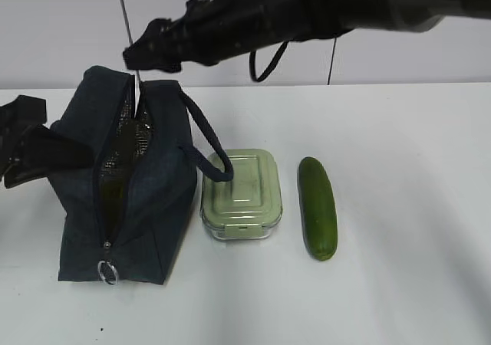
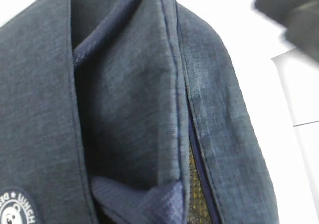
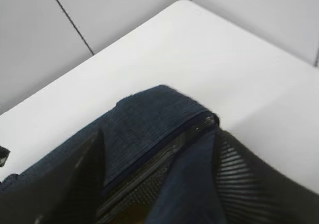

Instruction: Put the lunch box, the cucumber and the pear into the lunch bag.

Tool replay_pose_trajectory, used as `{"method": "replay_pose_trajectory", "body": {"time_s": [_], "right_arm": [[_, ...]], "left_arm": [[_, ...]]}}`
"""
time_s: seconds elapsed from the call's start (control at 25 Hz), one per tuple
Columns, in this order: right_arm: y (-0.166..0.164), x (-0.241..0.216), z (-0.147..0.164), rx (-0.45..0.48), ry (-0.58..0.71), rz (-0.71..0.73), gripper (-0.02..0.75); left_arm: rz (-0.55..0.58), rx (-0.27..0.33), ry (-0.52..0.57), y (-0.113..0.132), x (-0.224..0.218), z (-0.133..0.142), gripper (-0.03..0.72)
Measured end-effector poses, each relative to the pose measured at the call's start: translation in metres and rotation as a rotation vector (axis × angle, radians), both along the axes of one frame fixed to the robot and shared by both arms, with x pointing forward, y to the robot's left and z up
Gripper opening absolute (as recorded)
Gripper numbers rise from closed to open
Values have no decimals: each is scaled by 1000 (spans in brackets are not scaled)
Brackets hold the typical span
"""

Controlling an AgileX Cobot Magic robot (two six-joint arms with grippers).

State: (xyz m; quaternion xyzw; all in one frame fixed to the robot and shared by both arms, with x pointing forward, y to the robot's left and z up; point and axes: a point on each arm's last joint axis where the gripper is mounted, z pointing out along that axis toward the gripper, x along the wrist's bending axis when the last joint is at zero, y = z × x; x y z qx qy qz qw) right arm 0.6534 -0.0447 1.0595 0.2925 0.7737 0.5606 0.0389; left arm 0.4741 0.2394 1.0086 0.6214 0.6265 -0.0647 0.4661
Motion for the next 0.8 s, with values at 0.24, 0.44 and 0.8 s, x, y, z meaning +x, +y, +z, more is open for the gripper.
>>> {"method": "replay_pose_trajectory", "body": {"time_s": [0.24,0.44,0.8], "right_arm": [[-60,-4,50,-86,37,-166,499],[-94,-14,41,-372,235,-318,496],[-110,-24,-2,-630,613,-405,493]], "left_arm": [[27,-45,45,-1,6,-8,-18],[73,-107,52,-2,10,-6,-18],[53,-186,168,-7,18,-27,-18]]}}
